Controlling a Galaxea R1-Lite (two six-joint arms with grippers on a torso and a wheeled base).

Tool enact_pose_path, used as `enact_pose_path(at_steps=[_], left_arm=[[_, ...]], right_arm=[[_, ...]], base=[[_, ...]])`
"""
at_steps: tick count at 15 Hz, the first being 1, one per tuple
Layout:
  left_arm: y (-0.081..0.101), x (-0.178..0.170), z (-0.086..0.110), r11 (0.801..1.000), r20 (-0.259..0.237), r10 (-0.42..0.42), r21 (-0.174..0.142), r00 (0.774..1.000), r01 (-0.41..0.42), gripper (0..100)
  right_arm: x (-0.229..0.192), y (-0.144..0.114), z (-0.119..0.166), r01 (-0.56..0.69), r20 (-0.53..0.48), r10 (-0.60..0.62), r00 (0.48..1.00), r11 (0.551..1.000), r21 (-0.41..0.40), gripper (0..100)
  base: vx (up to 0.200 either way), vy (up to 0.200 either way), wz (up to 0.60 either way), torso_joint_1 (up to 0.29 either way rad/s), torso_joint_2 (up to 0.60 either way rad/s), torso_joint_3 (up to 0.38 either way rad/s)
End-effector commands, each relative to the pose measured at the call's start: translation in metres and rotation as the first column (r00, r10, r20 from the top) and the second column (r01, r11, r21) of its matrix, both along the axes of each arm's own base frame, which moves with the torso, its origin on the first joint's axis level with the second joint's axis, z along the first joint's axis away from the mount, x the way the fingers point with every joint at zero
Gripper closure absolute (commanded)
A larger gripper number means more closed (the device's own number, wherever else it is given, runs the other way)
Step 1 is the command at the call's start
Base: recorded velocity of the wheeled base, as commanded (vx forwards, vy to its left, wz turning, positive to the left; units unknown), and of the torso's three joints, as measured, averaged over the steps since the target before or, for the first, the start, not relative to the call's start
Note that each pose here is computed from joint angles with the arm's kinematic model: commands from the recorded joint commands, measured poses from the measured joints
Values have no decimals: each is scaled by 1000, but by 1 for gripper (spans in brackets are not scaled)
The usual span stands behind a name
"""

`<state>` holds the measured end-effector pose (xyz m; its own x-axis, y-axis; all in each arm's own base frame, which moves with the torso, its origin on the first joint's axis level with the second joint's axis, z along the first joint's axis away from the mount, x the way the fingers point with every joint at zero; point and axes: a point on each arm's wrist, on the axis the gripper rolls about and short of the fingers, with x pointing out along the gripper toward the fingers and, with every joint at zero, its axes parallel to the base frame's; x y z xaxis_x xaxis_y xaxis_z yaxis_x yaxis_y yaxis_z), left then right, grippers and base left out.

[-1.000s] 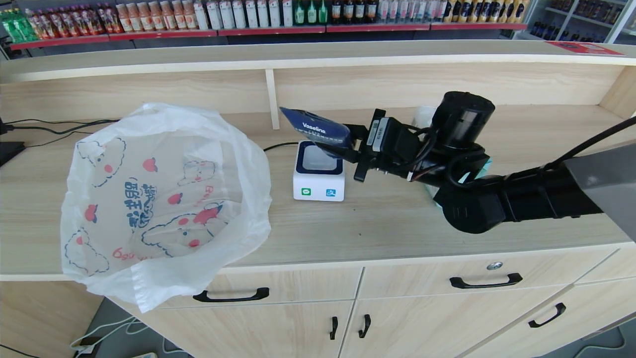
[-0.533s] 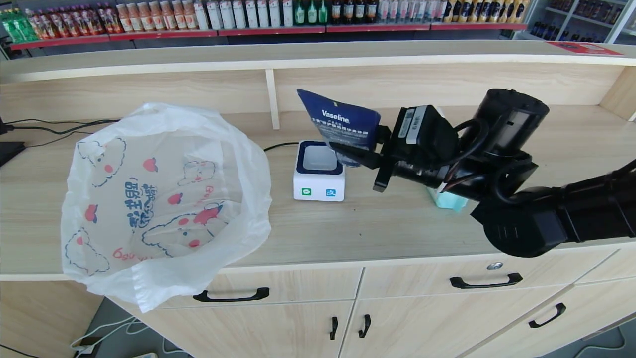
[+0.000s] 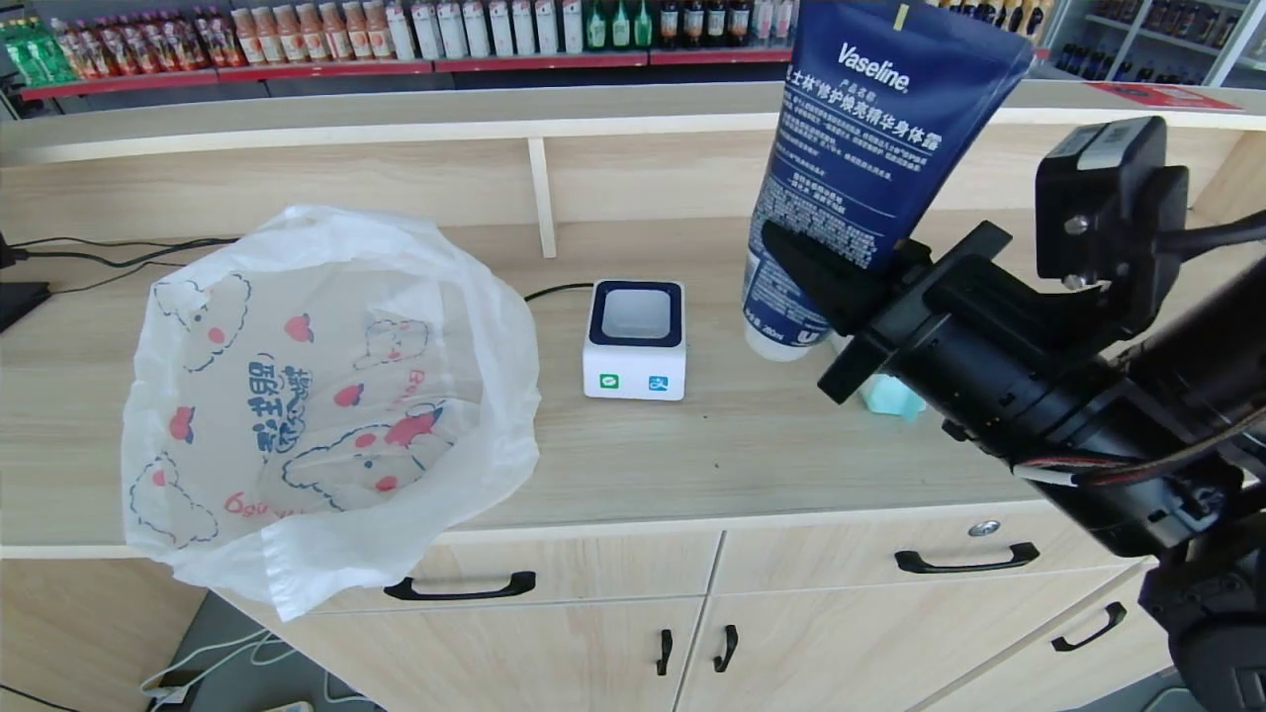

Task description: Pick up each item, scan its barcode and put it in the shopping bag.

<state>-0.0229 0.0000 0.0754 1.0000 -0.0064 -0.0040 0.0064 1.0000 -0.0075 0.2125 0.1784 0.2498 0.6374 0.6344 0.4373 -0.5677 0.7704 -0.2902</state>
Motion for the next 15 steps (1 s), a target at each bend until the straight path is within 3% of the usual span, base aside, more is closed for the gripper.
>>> enact_pose_path(at_steps=[1,5,7,9,15], left_arm=[[0,0,0,1000,-1,0,0,1000,0,100],[0,0,0,1000,-1,0,1,1000,0,100],[0,0,0,1000,-1,0,1,1000,0,100],[0,0,0,1000,-1,0,1,1000,0,100],[0,0,0,1000,-1,0,1,1000,0,100]], right_arm=[[-26,-14,8,-9,17,9,1000,999,34,100],[-37,-31,-2,120,-59,-113,992,985,127,100],[-24,-54,-8,239,-108,-223,969,957,167,100],[-31,-58,-25,236,-158,-215,964,962,135,100],[-29,-59,-20,245,-145,-223,964,957,155,100]], base=[[0,0,0,0,0,0],[0,0,0,0,0,0],[0,0,0,0,0,0],[0,0,0,0,0,0],[0,0,0,0,0,0]])
